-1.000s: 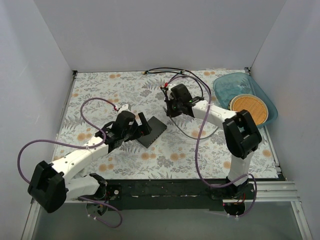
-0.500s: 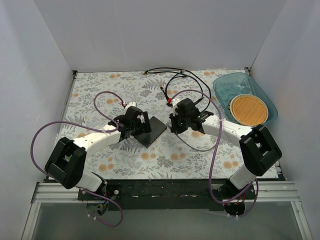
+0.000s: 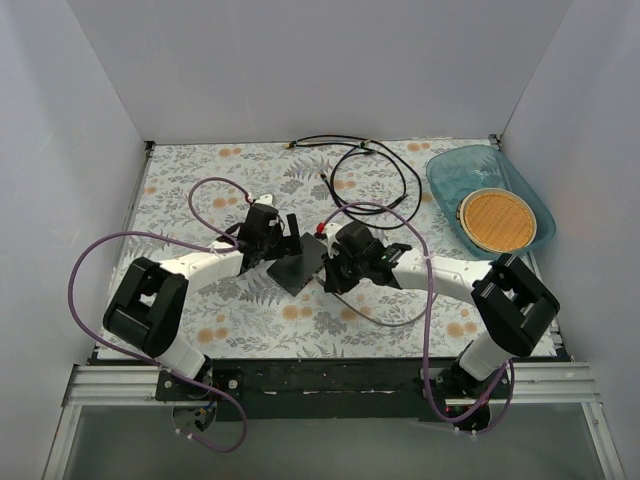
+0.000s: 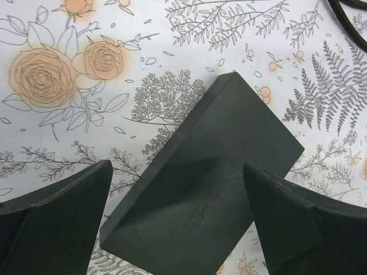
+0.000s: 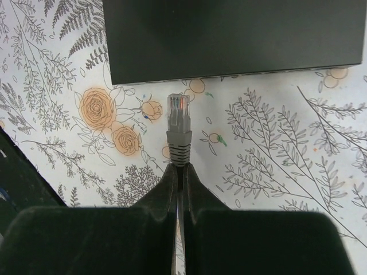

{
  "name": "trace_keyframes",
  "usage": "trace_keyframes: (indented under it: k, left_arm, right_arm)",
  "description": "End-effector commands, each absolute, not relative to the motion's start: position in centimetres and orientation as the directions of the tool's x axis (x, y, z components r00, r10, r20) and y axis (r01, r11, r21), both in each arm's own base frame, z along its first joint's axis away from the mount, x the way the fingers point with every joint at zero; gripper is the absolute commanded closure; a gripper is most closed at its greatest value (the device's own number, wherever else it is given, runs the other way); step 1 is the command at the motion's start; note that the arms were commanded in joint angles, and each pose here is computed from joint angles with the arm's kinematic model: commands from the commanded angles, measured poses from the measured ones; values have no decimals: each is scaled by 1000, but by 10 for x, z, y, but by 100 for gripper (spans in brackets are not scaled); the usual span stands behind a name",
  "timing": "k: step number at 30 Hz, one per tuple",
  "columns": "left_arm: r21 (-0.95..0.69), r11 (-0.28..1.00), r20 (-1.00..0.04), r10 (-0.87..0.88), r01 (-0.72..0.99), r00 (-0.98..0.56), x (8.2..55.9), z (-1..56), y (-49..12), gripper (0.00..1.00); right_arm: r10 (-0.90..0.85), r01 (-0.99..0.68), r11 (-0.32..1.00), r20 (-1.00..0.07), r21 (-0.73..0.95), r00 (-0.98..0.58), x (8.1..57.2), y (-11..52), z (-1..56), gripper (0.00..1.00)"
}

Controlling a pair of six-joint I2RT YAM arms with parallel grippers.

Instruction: Insert the plug into the switch port

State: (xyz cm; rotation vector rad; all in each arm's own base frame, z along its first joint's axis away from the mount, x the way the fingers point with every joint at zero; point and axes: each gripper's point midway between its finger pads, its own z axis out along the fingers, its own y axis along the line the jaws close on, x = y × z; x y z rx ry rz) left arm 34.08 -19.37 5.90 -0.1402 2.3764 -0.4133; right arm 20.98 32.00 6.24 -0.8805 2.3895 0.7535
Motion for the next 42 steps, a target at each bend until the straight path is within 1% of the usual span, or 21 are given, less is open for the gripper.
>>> trace_keyframes:
  k: [1,14,19,25,34,42]
  left_arm:
    - [-380,921,-642,-194,88,-742,339,60,-206,2]
    - [-391,917,-607,-197,74,-770,330,46,-207,2]
    - [-408,909,-592,-189,89,-784,327,45,-211,2]
    - [-407,909,-590,-183,93,-786,325,45,-211,2]
    - [-403,911,-584,-182,89,-791,323,42,-210,2]
    - [-406,909,-577,-180,89,-797,320,40,-210,2]
  right_arm:
    - [-405,-700,612,-614,367,-677,212,342,68,99]
    - [-457,-722,597,-591,350,-664,196,355,55,99]
    - [-453,-708,608,-576,359,-680,195,357,44,99]
    - [-447,-698,634,-580,332,-681,200,354,35,99]
    - [-452,-679,666,-556,309,-697,202,347,18,99]
    - [-449,-667,683,-549,298,-705,203,345,13,99]
